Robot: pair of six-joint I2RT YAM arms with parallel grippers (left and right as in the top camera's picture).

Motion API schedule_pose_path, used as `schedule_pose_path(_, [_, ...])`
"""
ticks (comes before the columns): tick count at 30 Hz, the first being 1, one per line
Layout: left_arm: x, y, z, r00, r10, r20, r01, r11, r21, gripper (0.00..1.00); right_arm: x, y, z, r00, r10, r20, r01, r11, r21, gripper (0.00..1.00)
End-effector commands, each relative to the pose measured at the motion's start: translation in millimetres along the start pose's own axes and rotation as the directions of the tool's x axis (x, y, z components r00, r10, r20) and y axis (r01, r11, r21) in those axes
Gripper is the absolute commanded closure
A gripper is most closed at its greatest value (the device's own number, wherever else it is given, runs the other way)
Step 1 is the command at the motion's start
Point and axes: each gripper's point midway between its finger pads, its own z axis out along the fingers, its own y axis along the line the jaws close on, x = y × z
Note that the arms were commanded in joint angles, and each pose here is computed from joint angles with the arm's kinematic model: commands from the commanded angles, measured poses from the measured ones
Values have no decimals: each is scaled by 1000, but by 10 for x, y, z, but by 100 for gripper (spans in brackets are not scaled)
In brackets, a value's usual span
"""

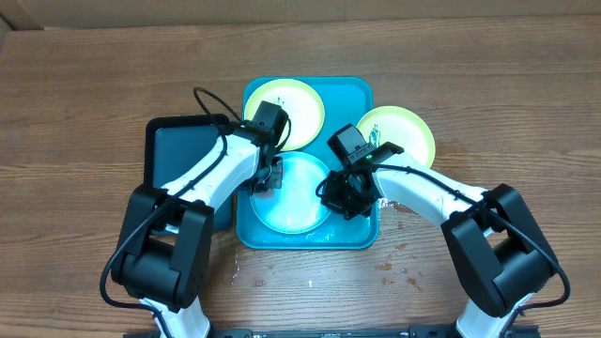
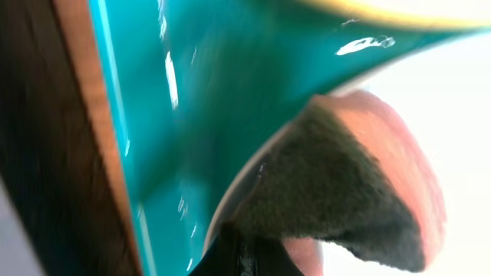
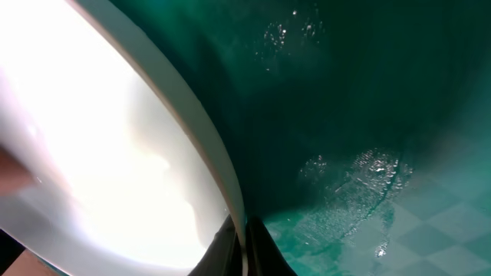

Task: Clean dirty plates on tray and stack at the side
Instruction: 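Scrub the white plate with the sponge in the left gripper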

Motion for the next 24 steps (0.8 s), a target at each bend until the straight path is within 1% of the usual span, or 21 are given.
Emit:
schedule_pose_path(1, [-197,-19,21,996,40,76,-41,999,6,96,-23,-201,37,1000,13,18,-15,997,78,96])
schedule_pose_path(5, [-299,-447,-26,993,37,109,-62,970,234,96,-23,-201,37,1000,13,18,-15,997,78,96])
schedule_pose_path(7, [-333,-594,-52,992,37,119,-73,947,312,96,-23,-201,37,1000,14,18,-15,997,78,96])
schedule_pose_path(10, [-365,-766,-81,990,47,133,-97,912,399,96,-23,-201,37,1000,13,18,-15,997,78,96])
schedule_pose_path(11, [-362,-860,-84,989,62,135,-116,889,444,96,-23,-201,37,1000,13,18,-15,997,78,96])
schedule_pose_path(14, [-331,-925,-42,988,89,129,-140,872,468,96,-24,-202,36,1000,13,19,-15,997,78,96])
schedule_pose_path(16, [-290,-868,8,986,113,120,-155,886,436,96,-29,-206,36,1000,13,22,-15,997,81,96])
schedule_pose_path(17, [-275,-797,41,987,113,110,-148,904,401,96,-31,-209,36,1000,13,23,-15,996,82,96])
schedule_pose_path(19, [-236,-482,133,994,82,75,-98,966,240,96,-27,-215,35,1000,14,22,-16,996,85,96])
schedule_pose_path(20, [-215,-323,158,997,55,60,-64,985,158,96,-27,-216,35,1000,14,22,-16,996,85,96])
schedule_pose_path(21, [-182,-101,171,999,19,46,-21,999,39,96,-27,-216,35,1000,14,22,-16,996,85,96])
schedule_pose_path(24, [-111,337,117,999,-32,38,39,981,-189,96,-32,-219,35,1000,14,25,-16,996,87,96])
